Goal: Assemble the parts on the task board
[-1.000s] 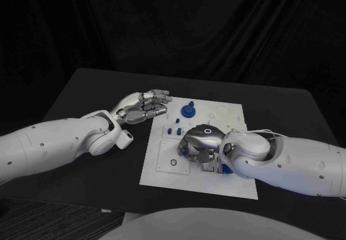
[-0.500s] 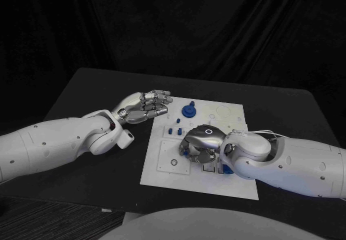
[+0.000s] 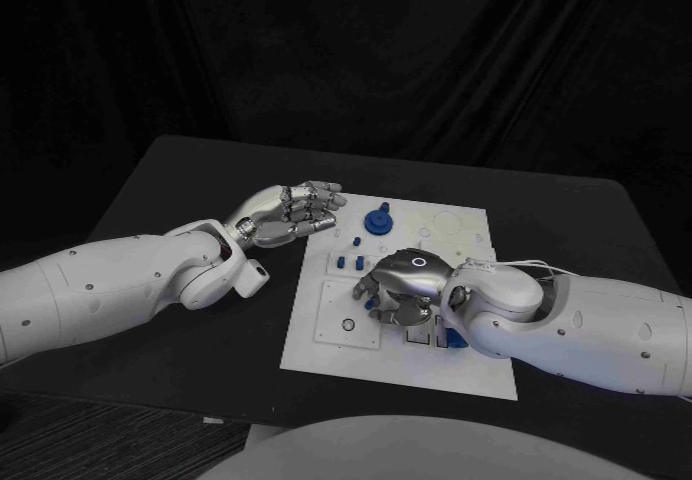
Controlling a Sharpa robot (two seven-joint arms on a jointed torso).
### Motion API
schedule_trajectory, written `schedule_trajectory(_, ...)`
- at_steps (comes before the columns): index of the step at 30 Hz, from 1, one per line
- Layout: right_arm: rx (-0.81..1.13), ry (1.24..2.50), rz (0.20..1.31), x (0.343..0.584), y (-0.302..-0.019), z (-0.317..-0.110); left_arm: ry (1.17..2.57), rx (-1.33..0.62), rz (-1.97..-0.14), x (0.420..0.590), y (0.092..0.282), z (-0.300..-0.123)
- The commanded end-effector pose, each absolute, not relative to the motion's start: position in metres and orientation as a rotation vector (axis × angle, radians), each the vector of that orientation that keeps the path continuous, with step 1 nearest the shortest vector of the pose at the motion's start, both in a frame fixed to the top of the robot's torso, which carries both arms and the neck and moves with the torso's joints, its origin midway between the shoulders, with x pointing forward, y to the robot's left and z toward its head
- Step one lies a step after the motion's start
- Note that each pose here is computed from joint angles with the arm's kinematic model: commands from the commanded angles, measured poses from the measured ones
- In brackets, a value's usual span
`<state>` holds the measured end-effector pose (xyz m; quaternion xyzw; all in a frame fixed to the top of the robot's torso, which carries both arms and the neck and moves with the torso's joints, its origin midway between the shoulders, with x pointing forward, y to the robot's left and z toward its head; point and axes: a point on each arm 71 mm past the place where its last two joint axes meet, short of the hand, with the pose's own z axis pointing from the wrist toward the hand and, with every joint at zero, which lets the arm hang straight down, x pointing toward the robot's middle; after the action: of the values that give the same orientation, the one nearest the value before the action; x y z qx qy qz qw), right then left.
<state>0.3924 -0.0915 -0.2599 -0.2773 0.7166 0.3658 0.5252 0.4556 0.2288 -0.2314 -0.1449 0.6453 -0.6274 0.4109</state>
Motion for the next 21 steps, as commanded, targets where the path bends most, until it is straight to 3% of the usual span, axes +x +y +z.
schedule_trajectory(1, -0.630, 1.710, 0.860, 0.394, -0.093, -0.260, 1.627, -0.370, -1.597, 0.455, 0.227, -0.232)
schedule_trajectory(13, -0.588, 1.665, 0.860, 0.394, -0.100, -0.255, 1.633, -0.374, -1.594, 0.455, 0.227, -0.233)
schedule_trajectory(21, -0.541, 1.572, 0.800, 0.405, -0.131, -0.214, 1.631, -0.377, -1.585, 0.455, 0.230, -0.233)
